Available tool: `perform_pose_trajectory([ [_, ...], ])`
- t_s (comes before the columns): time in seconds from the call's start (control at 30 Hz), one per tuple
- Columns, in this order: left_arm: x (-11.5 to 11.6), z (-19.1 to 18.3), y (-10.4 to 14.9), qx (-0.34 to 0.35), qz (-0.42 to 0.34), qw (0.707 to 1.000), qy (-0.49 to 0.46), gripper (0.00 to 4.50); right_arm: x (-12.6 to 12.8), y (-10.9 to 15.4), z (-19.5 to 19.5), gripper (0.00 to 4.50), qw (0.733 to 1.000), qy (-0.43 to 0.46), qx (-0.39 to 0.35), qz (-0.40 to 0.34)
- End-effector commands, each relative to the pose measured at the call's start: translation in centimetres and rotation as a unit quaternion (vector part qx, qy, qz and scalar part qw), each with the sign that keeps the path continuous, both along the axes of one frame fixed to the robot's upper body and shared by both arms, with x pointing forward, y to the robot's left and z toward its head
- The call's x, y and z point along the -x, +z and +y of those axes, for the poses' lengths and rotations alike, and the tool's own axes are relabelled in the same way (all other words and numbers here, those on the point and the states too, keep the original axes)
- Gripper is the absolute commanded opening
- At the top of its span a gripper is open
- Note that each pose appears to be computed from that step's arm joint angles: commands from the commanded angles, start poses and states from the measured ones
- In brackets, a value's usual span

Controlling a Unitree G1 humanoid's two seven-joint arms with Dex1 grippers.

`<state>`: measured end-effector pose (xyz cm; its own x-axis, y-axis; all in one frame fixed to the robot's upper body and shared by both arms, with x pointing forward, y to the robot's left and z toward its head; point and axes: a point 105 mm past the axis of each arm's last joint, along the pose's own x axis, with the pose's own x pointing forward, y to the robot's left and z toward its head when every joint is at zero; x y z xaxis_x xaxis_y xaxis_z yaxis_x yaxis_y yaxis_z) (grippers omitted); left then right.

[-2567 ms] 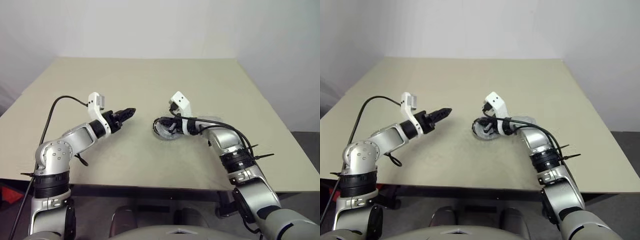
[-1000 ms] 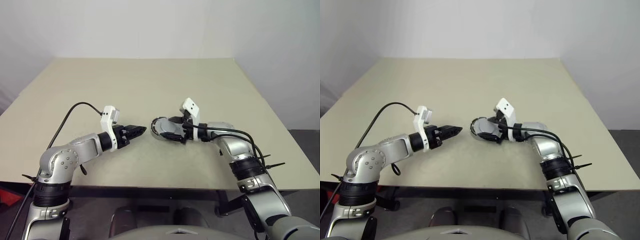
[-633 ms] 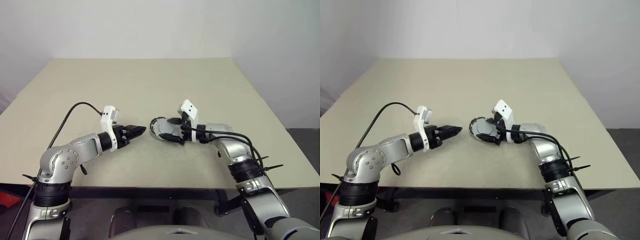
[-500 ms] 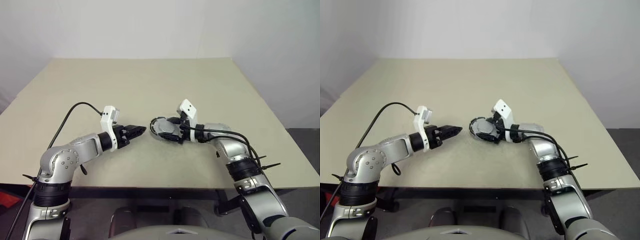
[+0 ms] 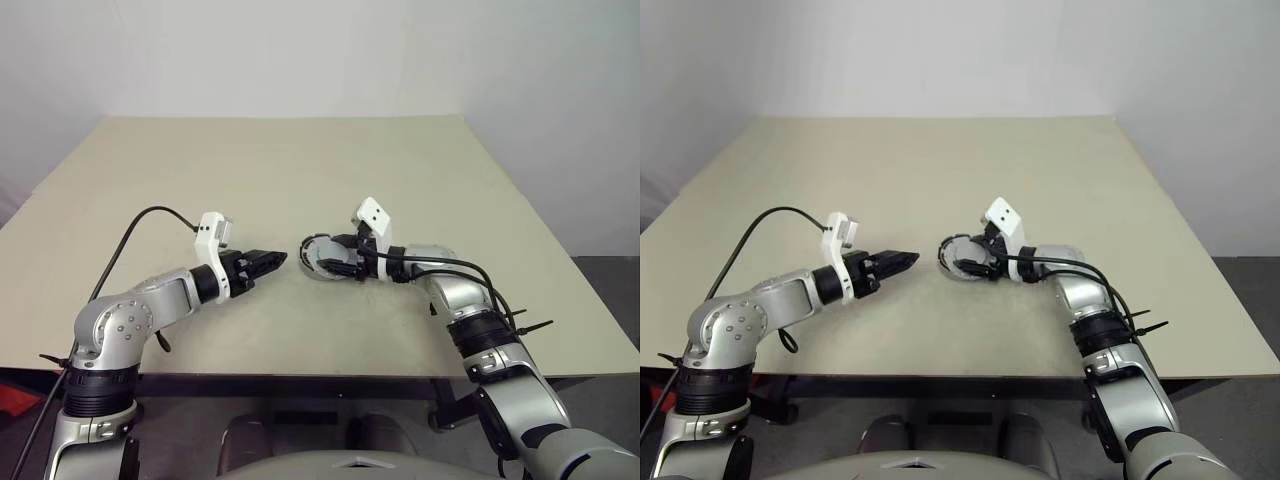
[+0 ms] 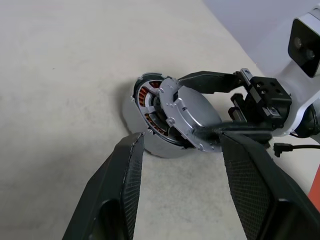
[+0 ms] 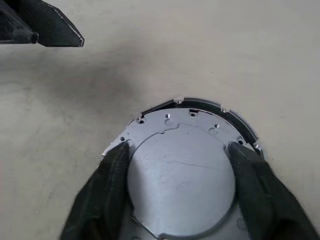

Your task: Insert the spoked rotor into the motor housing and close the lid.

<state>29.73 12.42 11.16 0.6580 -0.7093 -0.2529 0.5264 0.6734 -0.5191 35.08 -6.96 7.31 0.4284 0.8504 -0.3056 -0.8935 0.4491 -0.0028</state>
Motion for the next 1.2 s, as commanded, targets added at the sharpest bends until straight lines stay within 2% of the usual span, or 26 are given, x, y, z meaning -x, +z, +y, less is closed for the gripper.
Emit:
perform_pose_trajectory([
  [0.03,0.2,0.8,0.3,-0.002,-0.015,1.0,0.009,2.57,0.0,0.3,0.2,2.99,1.0,0.012,0.01,-0.01],
  [0.23,1.8,1.9,-0.9,-0.002,-0.001,1.0,-0.005,2.57,0.0,0.2,0.2,2.99,1.0,0.01,0.014,-0.003],
  [0.67,1.9,1.4,-1.2,0.006,0.0,1.0,-0.003,2.57,-0.9,2.5,1.7,2.99,1.0,0.014,0.009,-0.009],
  [1.2,2.1,1.5,-1.4,0.007,0.005,1.0,0.006,2.57,-1.7,0.7,2.9,2.99,0.999,-0.005,0.042,-0.005],
])
